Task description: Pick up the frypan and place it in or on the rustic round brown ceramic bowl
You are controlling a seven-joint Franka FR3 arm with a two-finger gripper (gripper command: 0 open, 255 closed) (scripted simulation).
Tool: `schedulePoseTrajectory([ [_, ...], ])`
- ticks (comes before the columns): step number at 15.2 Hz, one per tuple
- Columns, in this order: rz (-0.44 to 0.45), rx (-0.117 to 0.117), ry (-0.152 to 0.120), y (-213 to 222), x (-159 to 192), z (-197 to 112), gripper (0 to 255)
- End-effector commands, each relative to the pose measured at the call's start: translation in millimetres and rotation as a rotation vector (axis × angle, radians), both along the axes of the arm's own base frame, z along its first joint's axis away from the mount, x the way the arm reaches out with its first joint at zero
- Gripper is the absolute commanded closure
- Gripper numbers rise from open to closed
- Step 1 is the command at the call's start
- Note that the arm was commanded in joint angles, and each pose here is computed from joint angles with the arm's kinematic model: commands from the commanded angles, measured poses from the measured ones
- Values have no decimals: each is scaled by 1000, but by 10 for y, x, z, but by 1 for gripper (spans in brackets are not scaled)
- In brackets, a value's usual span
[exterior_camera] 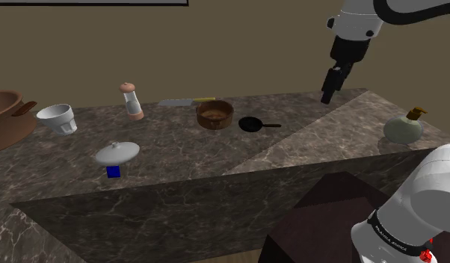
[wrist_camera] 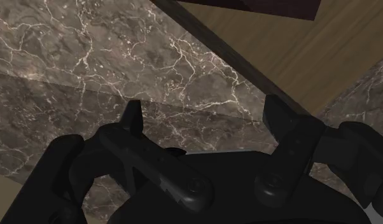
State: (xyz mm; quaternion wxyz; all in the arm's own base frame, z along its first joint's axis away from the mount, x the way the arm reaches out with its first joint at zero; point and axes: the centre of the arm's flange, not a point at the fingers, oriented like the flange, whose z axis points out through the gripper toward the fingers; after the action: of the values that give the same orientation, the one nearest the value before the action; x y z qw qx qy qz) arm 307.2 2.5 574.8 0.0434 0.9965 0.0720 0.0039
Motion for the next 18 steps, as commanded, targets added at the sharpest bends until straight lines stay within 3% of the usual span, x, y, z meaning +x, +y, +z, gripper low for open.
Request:
schedulePoseTrajectory([
  [1, 0, 0, 0, 0, 0, 0, 0],
  [18, 374, 26, 70, -700, 1585, -1498, 0],
])
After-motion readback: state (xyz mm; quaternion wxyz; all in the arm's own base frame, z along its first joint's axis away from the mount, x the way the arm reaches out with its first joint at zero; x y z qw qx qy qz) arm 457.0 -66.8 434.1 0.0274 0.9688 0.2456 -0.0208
